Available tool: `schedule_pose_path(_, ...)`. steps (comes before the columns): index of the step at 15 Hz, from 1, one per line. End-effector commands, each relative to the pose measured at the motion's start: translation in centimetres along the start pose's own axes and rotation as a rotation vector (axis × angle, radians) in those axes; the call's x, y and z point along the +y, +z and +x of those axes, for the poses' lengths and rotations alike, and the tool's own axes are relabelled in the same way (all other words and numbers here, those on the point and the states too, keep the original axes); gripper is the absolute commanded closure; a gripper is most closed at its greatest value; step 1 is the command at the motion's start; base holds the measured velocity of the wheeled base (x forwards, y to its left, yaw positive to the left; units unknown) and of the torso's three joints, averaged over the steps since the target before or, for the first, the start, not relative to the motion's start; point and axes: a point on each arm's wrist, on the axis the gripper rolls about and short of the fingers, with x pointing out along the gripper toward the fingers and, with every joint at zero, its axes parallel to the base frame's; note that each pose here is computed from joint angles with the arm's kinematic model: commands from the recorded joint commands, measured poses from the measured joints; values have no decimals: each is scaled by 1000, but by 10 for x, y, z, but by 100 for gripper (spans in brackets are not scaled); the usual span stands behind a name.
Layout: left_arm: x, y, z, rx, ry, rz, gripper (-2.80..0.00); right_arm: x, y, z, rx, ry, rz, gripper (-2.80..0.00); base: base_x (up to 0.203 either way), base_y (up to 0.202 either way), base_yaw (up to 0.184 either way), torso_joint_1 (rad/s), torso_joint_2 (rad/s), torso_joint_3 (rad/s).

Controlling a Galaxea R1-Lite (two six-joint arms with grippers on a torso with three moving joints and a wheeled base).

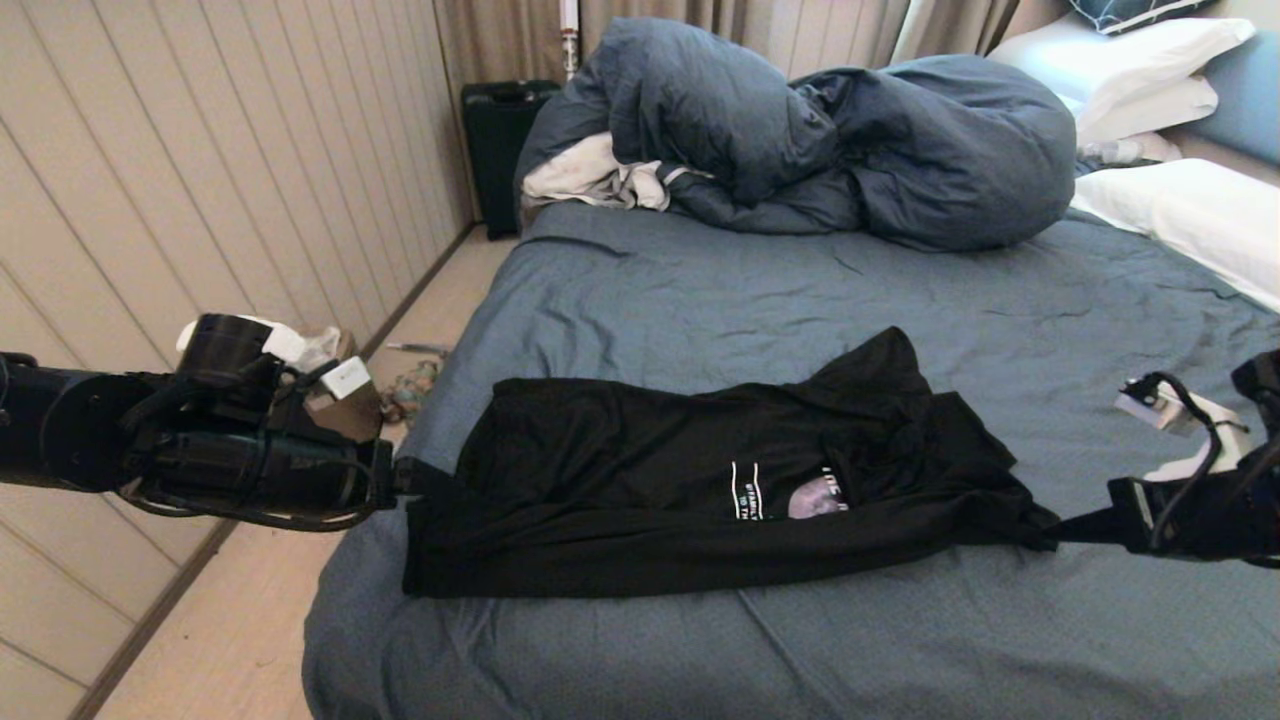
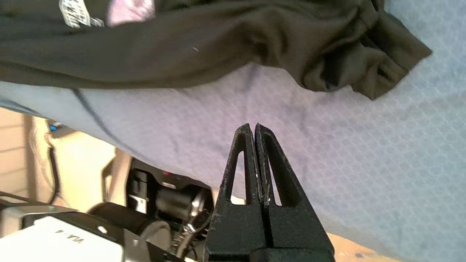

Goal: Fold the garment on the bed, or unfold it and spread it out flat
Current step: Fold the black T-shirt

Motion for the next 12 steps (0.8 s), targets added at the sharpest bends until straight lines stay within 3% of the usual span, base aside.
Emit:
schedule_pose_path(1, 2, 4, 1, -8, 3, -19, -280, -2, 2, -5, -23, 6, 6, 0, 0, 0, 0, 0, 0, 0)
schedule_pose_path(4, 11, -4, 4, 17, 28, -23, -280, -11, 4, 3, -5, 14, 29, 0, 0, 0, 0, 0, 0, 0)
schedule_pose_path(7, 27, -5, -23, -45, 74, 39, -280, -10, 1, 3, 1, 18, 30, 0, 0, 0, 0, 0, 0, 0)
schedule_pose_path(9, 33, -20, -17, 10, 41, 47, -280, -9, -1, 4, 7, 22, 28, 0, 0, 0, 0, 0, 0, 0)
schedule_pose_path(12, 31, -20, 22, 95, -5, 73, -280, -10, 0, 5, 8, 26, 33, 0, 0, 0, 0, 0, 0, 0)
